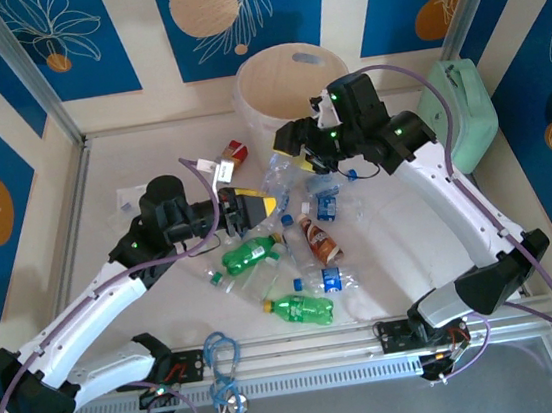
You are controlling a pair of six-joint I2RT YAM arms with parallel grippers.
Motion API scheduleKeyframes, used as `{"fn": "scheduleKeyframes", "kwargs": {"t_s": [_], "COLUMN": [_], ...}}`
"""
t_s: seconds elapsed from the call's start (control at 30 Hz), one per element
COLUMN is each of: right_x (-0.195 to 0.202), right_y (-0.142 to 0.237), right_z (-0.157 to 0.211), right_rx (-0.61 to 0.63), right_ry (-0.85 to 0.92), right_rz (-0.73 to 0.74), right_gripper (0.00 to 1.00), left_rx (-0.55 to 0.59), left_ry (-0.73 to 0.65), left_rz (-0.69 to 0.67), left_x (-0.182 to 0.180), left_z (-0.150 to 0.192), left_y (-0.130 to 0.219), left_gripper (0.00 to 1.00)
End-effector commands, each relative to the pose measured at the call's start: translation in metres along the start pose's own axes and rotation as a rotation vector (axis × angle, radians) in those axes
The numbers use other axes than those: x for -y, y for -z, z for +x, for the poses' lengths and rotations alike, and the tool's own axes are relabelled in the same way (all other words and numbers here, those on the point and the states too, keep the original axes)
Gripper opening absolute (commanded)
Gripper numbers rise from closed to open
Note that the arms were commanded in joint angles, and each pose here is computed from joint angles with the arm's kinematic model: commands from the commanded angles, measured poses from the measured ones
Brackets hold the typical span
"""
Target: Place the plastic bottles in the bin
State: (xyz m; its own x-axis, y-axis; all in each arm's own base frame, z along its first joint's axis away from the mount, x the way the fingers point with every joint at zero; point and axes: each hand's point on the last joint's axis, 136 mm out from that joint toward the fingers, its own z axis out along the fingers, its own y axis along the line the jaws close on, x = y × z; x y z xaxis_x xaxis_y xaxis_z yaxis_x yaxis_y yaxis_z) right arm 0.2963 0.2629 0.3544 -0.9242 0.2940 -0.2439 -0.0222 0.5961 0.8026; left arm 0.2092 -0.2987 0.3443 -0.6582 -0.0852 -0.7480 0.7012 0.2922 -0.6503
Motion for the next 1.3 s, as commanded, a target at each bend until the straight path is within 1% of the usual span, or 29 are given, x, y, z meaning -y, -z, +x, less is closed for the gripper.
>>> {"fn": "scheduleKeyframes", "kwargs": {"t_s": [0.0,0.07,0.17,0.23,0.27,0.3,0.37,0.43,0.57,0.67,0.77,0.9,1.07,1.27], "right_x": [-0.009,-0.009,-0.009,-0.009,-0.009,-0.009,-0.009,-0.01,-0.015,-0.018,-0.024,-0.022,-0.012,0.001], "right_y": [0.011,0.012,0.015,0.018,0.02,0.022,0.027,0.033,0.052,0.066,0.082,0.091,0.09,0.068], "right_z": [0.002,0.001,-0.001,-0.004,-0.005,-0.007,-0.012,-0.019,-0.045,-0.07,-0.096,-0.133,-0.176,-0.216], "right_rx": [0.01,0.011,0.019,0.029,0.033,0.04,0.054,0.074,0.14,0.204,0.282,0.363,0.452,0.479], "right_ry": [0.02,0.019,0.021,0.024,0.026,0.027,0.032,0.036,0.056,0.067,0.1,0.104,0.112,0.114], "right_rz": [-0.04,-0.04,-0.039,-0.039,-0.037,-0.036,-0.032,-0.029,-0.031,-0.029,-0.017,0.012,0.077,0.108], "right_gripper": [0.6,0.6,0.6,0.6,0.6,0.6,0.6,0.6,0.6,0.6,0.6,0.6,0.6,0.6], "left_rx": [0.004,0.003,0.006,0.013,0.02,0.025,0.033,0.057,0.099,0.074,0.07,0.04,0.006,-0.089], "left_ry": [-0.017,-0.017,-0.016,-0.017,-0.023,-0.032,-0.051,-0.067,-0.049,-0.044,-0.048,-0.038,-0.018,0.069], "left_rz": [0.026,0.026,0.02,0.01,0.003,-0.006,-0.036,-0.102,-0.348,-0.521,-0.61,-0.79,-0.893,-0.976], "left_x": [0.006,0.006,0.004,0.004,0.004,0.005,0.005,-0.001,-0.04,-0.067,-0.08,-0.11,-0.137,-0.182], "left_z": [0.001,0.001,0.001,0.001,0.0,-0.002,-0.003,-0.005,-0.002,0.004,0.005,0.011,0.01,0.019], "left_y": [-0.001,-0.001,-0.001,0.001,0.003,0.005,0.012,0.021,0.044,0.059,0.07,0.086,0.091,0.087], "left_gripper": [0.61,0.67,0.81,0.87,0.98,1.0,1.0,1.0,1.0,1.0,1.0,0.99,0.97,0.92]}}
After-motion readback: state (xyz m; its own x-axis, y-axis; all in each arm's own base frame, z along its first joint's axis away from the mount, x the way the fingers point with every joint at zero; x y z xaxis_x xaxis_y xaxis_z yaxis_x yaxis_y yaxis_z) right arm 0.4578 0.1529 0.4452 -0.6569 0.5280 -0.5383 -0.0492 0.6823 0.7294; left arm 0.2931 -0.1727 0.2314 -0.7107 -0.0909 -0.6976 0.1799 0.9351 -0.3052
